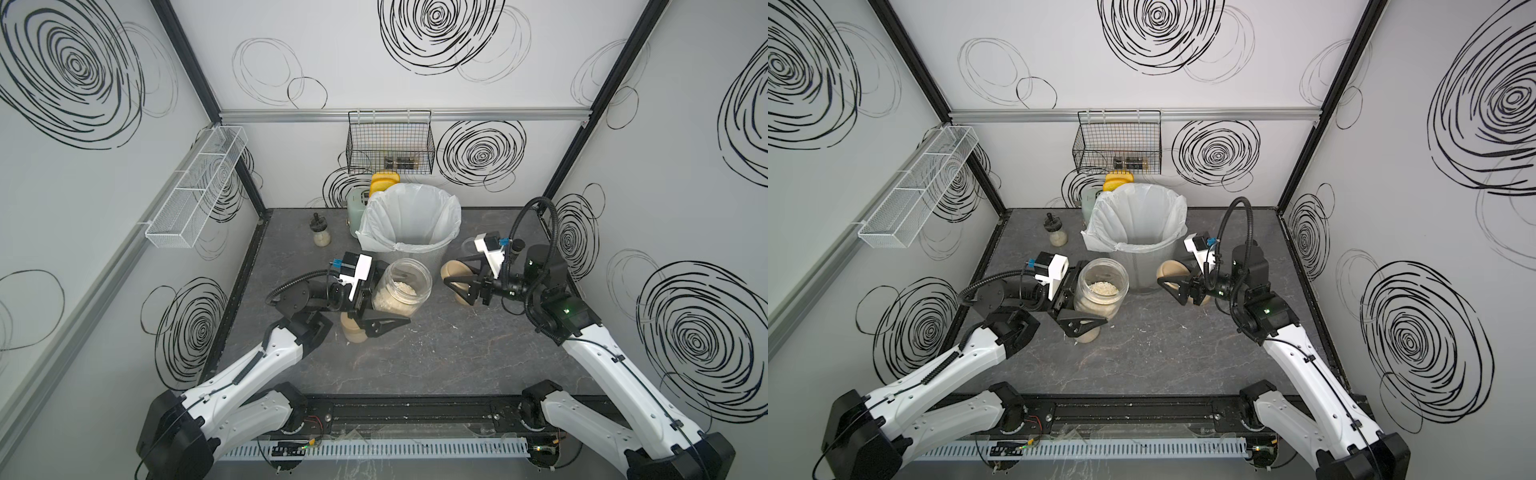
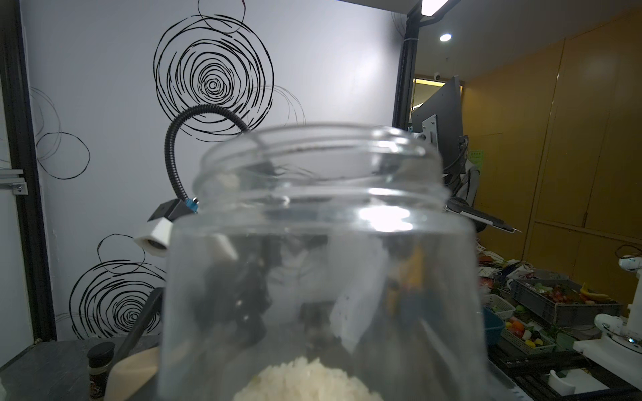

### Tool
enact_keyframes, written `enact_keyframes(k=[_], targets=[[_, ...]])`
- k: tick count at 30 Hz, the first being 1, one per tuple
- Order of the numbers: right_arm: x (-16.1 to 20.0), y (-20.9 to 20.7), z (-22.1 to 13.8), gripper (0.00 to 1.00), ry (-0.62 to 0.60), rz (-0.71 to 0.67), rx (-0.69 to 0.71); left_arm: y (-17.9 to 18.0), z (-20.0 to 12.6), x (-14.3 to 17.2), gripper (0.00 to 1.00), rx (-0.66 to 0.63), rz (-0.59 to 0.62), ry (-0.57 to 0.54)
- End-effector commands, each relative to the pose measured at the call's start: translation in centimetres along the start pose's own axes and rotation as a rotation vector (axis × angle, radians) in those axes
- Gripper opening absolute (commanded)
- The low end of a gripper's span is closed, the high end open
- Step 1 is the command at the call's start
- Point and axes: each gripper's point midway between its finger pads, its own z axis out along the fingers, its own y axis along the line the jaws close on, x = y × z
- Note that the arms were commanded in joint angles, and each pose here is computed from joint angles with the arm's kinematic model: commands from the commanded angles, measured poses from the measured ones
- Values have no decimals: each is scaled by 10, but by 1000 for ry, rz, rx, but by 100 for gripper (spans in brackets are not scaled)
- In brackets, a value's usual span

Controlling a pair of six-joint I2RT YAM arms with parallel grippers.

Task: Empty moldy rice from jars
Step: Place the lid at the center of the board.

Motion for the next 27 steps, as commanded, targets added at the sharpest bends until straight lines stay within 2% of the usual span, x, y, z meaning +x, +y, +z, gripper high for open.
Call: enact_keyframes(k=[1,6,9,15,20,27], targets=[[24,-27,-2,65,10,69,147,-8,-2,-26,58,-8,111,-68],[77,-53,6,65,72,203,238,-6,-2,-25,58,-16,108,-69],[102,-68,10,65,81,236,298,-5,-2,-25,58,-20,106,-69],[154,-86,24,65,192,289,385,-4,-3,-24,58,-33,106,-74],[173,-100,35,65,224,294,454,-2,-3,-23,58,-40,103,-72],[200,-119,51,65,353,317,535,0,-4,-20,58,-61,108,-60]])
